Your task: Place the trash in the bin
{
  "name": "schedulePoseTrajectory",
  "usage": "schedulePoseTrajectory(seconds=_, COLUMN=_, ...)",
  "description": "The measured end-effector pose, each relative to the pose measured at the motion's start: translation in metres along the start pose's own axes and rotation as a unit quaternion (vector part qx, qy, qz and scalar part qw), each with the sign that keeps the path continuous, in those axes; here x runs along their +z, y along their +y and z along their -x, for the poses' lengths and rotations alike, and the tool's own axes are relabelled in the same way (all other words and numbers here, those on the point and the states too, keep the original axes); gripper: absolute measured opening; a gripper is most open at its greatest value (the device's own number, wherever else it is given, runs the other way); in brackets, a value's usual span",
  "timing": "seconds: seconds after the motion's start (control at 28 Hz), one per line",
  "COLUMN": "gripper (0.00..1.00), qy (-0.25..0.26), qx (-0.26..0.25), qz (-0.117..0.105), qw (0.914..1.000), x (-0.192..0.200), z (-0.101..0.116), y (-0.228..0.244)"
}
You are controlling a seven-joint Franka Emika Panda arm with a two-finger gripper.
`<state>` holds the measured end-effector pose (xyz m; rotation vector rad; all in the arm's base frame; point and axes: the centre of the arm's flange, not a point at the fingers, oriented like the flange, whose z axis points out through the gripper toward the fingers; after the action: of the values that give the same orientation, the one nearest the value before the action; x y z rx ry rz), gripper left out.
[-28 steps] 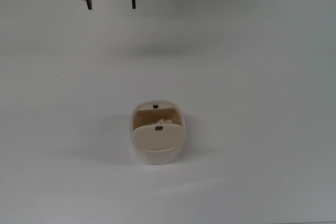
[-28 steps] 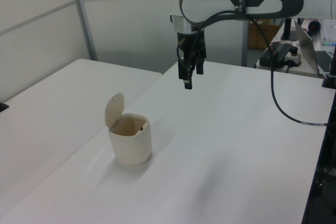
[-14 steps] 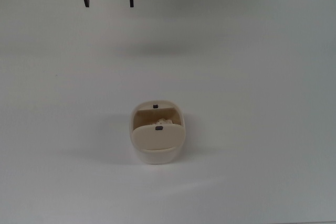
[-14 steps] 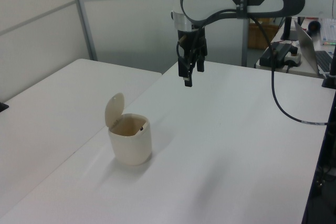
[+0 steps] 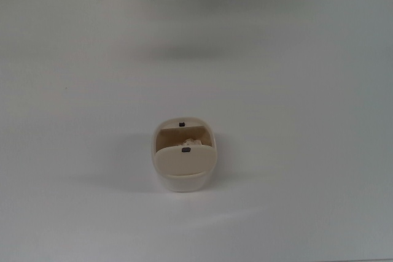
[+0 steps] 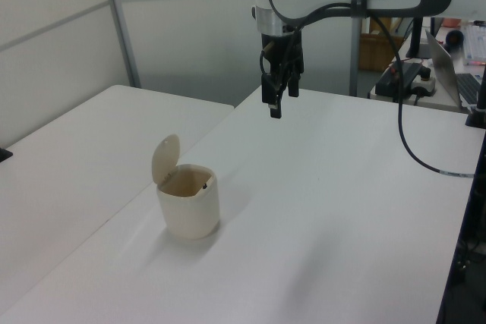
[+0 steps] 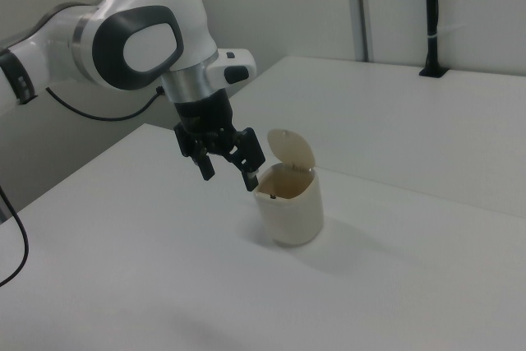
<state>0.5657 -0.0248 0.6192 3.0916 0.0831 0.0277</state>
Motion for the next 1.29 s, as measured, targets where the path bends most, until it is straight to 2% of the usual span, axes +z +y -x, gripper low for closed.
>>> schedulePoseTrajectory(seconds=0.82, gripper=1.00, qy=0.000, qx=0.002, qz=0.000, qw=1.0000, x=0.000, z=0.000, y=0.002)
schedulePoseTrajectory(seconds=1.29, gripper=1.00, qy=0.000, qx=0.025, qz=-0.002, qw=0.9997, x=0.001, z=0.004, y=0.027)
